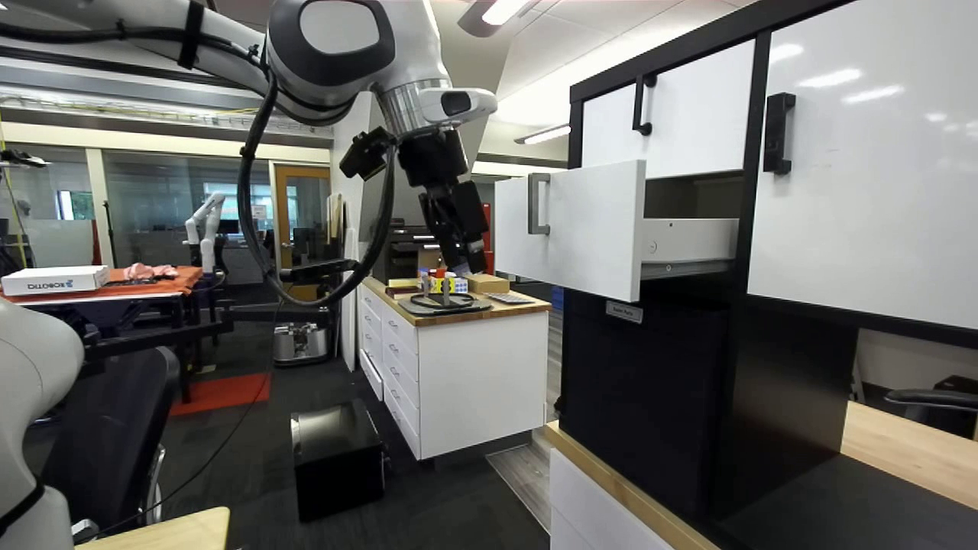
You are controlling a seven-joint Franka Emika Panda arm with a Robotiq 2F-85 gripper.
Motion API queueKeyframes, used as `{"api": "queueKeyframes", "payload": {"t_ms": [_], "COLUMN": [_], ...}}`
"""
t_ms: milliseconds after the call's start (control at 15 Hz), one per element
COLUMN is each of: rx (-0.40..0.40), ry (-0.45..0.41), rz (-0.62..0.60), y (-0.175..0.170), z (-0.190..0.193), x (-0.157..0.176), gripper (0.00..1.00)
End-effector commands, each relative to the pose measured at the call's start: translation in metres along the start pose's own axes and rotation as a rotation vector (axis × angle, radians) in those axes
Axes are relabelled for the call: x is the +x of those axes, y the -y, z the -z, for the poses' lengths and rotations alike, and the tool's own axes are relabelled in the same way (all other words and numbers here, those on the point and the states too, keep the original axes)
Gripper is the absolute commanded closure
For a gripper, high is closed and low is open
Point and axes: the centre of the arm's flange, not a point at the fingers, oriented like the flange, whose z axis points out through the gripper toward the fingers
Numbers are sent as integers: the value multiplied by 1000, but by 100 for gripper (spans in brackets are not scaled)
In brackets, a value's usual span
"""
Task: Close the bottom drawer
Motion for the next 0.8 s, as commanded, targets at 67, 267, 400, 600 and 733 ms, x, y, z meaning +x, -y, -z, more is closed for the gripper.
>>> {"api": "queueKeyframes", "payload": {"t_ms": [67, 267, 400, 600, 733], "rx": [-24, -24, -18, -11, -7], "ry": [-137, -203, -234, -272, -291], "rz": [-58, -78, -87, -101, -108], "y": [5, 11, 15, 22, 28], "z": [18, 28, 32, 35, 36], "x": [28, 43, 51, 60, 65], "gripper": [0, 0, 0, 0, 0]}}
